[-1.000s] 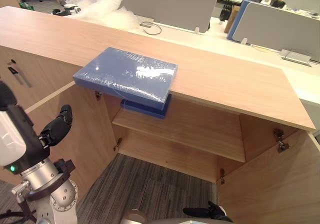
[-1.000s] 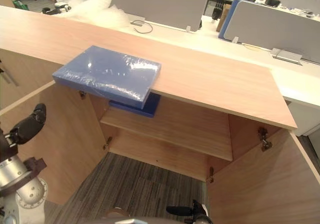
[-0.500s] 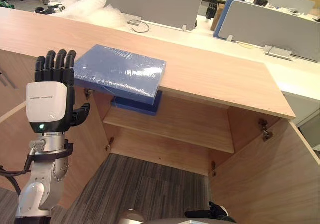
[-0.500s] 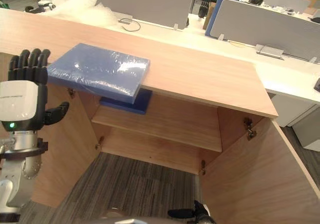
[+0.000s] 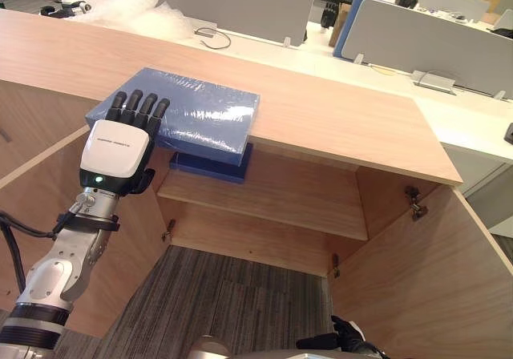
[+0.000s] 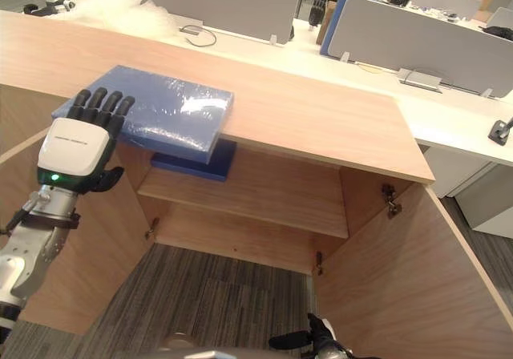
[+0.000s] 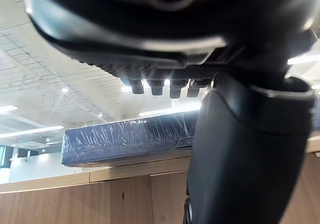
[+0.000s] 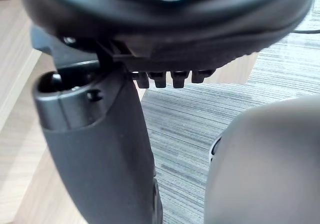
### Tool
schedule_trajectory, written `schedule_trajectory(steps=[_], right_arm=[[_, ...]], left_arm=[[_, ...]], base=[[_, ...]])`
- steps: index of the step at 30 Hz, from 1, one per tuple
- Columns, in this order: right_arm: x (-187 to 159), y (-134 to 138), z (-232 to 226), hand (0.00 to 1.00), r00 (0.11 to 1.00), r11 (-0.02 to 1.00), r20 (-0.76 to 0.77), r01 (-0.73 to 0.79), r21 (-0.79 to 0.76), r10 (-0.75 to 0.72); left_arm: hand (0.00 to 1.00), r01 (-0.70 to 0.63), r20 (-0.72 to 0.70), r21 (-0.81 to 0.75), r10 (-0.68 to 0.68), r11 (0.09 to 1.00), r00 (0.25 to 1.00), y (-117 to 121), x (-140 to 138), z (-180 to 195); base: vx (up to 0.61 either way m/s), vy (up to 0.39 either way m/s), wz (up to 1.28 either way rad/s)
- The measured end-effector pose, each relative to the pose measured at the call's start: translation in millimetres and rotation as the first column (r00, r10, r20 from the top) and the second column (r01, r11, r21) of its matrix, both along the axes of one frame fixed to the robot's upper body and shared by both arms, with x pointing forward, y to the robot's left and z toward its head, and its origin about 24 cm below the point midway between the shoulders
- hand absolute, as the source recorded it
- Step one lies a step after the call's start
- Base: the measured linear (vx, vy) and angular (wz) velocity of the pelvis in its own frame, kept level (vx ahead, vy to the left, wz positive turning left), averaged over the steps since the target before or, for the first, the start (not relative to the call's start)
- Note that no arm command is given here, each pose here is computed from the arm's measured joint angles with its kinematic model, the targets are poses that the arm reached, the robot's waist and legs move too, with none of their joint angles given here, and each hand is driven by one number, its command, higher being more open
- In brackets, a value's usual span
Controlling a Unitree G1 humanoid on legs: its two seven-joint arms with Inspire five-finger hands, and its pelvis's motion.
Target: Walk over to the cabinet, pick up the folder, carry it to the office cabinet, place the folder inside the office cabinet, then close the office cabinet door
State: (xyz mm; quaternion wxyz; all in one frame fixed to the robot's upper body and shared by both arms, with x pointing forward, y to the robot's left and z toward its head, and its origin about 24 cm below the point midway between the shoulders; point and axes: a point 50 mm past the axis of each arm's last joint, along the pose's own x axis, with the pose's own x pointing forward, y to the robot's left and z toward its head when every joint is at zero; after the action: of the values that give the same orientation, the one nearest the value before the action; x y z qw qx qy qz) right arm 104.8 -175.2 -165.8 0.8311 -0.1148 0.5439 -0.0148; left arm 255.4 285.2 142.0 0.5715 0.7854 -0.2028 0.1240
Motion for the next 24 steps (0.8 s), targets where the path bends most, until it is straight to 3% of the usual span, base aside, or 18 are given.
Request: schedule_trajectory(steps=[24], right_arm=[[-1.5, -3.8, 1.0, 1.0, 1.0, 1.0, 0.014, 0.019, -0.005, -0.019]], left_arm=[[1.0, -0.018, -0.045, 0.113, 0.023, 0.993, 0.999, 5.2, 22.9, 2.4]], base=[[-0.03, -0.019, -0.03]])
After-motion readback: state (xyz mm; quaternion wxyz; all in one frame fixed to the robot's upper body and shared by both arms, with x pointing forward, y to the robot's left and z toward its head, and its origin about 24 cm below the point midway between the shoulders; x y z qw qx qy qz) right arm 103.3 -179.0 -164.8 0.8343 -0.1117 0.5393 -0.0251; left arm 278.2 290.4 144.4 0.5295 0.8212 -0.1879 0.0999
